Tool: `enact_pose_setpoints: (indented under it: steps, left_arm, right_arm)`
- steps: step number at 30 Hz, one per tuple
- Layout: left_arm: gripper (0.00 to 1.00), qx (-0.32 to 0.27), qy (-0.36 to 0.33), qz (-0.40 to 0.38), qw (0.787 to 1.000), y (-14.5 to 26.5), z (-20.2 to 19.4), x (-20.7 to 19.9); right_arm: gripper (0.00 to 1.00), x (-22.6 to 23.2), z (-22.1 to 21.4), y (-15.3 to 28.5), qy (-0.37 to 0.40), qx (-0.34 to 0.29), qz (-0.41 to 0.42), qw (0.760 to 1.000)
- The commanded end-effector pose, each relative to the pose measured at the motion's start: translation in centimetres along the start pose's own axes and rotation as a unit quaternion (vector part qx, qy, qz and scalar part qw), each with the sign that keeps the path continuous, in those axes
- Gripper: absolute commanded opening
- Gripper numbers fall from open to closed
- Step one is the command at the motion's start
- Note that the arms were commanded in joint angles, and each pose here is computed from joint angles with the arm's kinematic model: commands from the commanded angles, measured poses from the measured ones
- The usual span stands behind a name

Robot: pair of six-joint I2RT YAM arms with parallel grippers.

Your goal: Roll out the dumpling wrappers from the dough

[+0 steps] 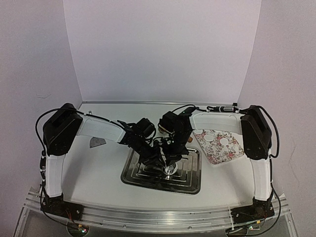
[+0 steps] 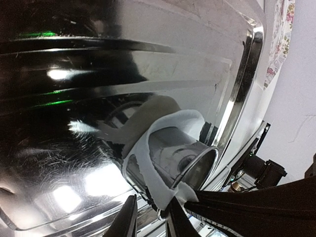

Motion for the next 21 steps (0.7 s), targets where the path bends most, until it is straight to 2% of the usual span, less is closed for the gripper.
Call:
enact_pose_setpoints:
  steps: [1,8,21]
  left_arm:
    - [0.18,-0.006,-0.024,0.038,0.999,0.2,0.8,-0.9]
    - [0.16,0.000,-0.044,0.076,0.996,0.0,1.0,-1.3]
    - [0.16,0.013,-0.068,0.101,0.992,-0.3,1.0,-1.3]
  right_arm:
    - [0.00,-0.3,0.6,1.7,-0.011,-0.034,-0.016,0.999]
    - [0.00,-1.0,0.7,2.7,-0.027,-0.055,-0.027,0.998]
    - [0.00,-2.6,0.9,3.4,-0.070,-0.073,-0.046,0.994]
Point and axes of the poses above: each gripper's point midway between its finger pads, its own y axis back along the fingers, its own x axis along the line the jaws close on, z = x × y, the point moved 5 cm from there along y, back along the fingers, and after that the axes turned 10 degrees about -y, right-handed, at the moved point
